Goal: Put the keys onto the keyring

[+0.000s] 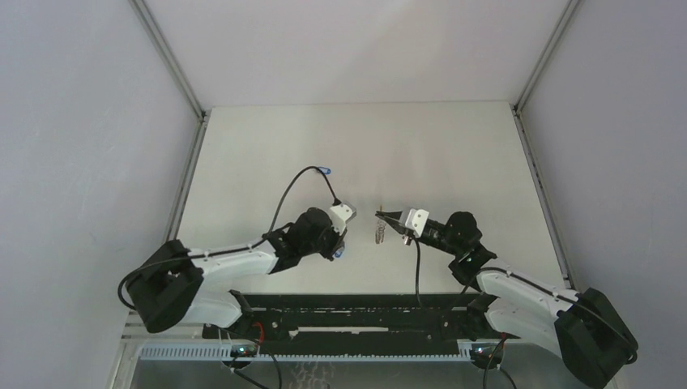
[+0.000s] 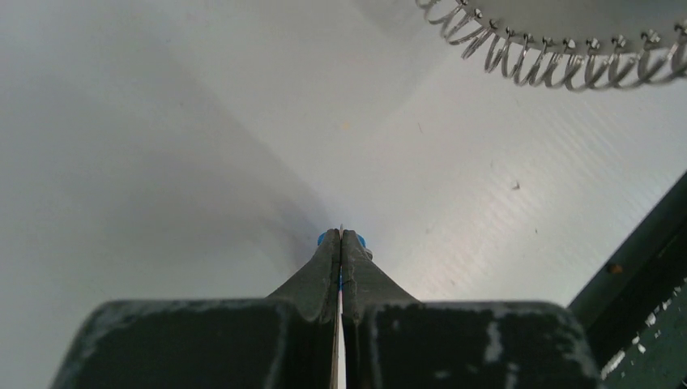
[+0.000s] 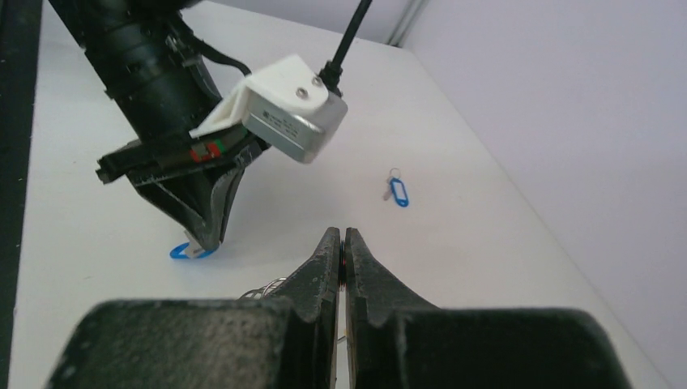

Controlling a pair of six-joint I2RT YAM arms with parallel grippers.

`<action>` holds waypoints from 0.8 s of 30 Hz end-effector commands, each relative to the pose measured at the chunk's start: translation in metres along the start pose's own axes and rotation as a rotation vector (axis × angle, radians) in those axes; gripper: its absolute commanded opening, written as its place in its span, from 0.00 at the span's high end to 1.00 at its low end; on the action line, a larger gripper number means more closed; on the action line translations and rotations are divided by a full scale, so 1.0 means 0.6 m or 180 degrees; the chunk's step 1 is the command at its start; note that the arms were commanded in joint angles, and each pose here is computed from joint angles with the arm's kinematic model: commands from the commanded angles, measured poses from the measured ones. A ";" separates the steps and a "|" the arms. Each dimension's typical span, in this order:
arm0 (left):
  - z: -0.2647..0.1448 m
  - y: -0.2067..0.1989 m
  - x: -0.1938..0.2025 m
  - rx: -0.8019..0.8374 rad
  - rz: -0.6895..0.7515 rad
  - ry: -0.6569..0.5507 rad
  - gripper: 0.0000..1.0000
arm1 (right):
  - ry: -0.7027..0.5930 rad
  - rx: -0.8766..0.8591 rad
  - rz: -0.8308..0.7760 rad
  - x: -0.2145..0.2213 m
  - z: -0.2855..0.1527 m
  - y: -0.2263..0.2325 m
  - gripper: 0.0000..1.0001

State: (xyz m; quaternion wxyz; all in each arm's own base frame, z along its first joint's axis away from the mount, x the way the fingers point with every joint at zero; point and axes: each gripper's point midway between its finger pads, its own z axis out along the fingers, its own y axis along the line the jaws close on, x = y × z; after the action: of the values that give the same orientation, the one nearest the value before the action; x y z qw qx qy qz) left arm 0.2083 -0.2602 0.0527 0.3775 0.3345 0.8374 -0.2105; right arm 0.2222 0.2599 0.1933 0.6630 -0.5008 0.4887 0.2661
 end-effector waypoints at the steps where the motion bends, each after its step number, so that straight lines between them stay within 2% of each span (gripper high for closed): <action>1: 0.029 0.001 -0.079 -0.0065 0.0054 -0.0359 1.00 | -0.0250 0.0380 -0.0158 -0.040 -0.007 -0.037 1.00; 6: 0.067 0.009 -0.102 -0.0181 0.0044 -0.0414 1.00 | -0.0264 0.0512 -0.0195 -0.042 -0.014 -0.047 1.00; 12: 0.098 0.019 -0.143 -0.0328 -0.0191 -0.0759 1.00 | -0.0255 0.0671 -0.0223 -0.042 -0.024 -0.058 1.00; 20: 0.141 0.031 -0.149 -0.0502 -0.0455 -0.0999 0.99 | -0.0263 0.0815 -0.0237 -0.047 -0.033 -0.070 1.00; 24: 0.124 0.036 -0.161 -0.0536 -0.0527 -0.1239 0.81 | -0.0248 0.0804 -0.0208 -0.044 -0.031 -0.069 1.00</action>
State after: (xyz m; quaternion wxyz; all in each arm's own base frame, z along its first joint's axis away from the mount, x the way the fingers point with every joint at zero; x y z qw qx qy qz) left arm 0.2918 -0.3183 0.0351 0.4698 0.2376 0.8276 -0.1947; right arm 0.2377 0.2338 0.2132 0.7224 -0.4390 0.4940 0.2034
